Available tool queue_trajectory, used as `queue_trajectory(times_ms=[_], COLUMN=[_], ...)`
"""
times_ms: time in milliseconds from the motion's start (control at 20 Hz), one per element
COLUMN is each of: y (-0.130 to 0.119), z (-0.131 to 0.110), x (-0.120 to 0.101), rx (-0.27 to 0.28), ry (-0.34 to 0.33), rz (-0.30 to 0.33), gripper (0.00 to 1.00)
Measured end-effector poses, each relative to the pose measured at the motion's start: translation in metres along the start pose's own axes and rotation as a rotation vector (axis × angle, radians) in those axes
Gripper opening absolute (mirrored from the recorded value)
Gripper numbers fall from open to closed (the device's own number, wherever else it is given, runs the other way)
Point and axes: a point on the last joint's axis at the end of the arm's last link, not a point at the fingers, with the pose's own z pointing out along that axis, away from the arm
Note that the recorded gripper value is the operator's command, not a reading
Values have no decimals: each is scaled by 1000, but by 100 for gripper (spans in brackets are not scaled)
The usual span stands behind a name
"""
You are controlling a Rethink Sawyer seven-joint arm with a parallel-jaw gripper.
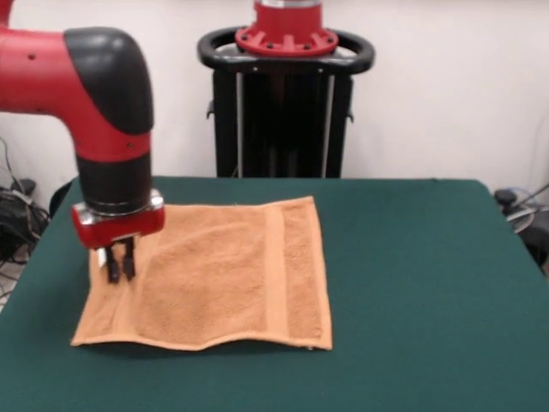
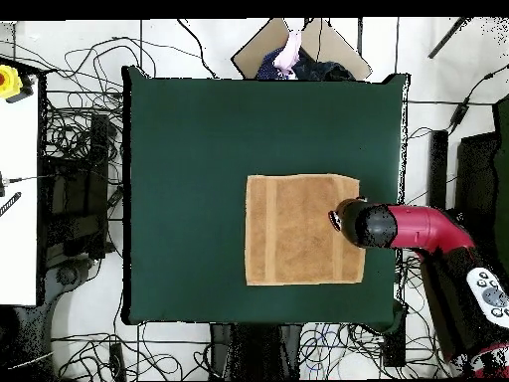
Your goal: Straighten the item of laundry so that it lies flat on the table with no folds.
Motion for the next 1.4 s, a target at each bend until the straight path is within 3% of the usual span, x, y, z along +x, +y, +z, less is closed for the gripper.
queue_trajectory(times_ms=[300,550,600,1000,1400], y=[-20,-20,-16,-8,50], z=[13,23,28,28,-5], x=[13,22,22,21,8], rx=[0,-18,-29,-15,56], ry=[-12,-11,-11,-19,-36], rz=[-51,-62,-63,-78,-178], gripper=[0,0,100,100,100])
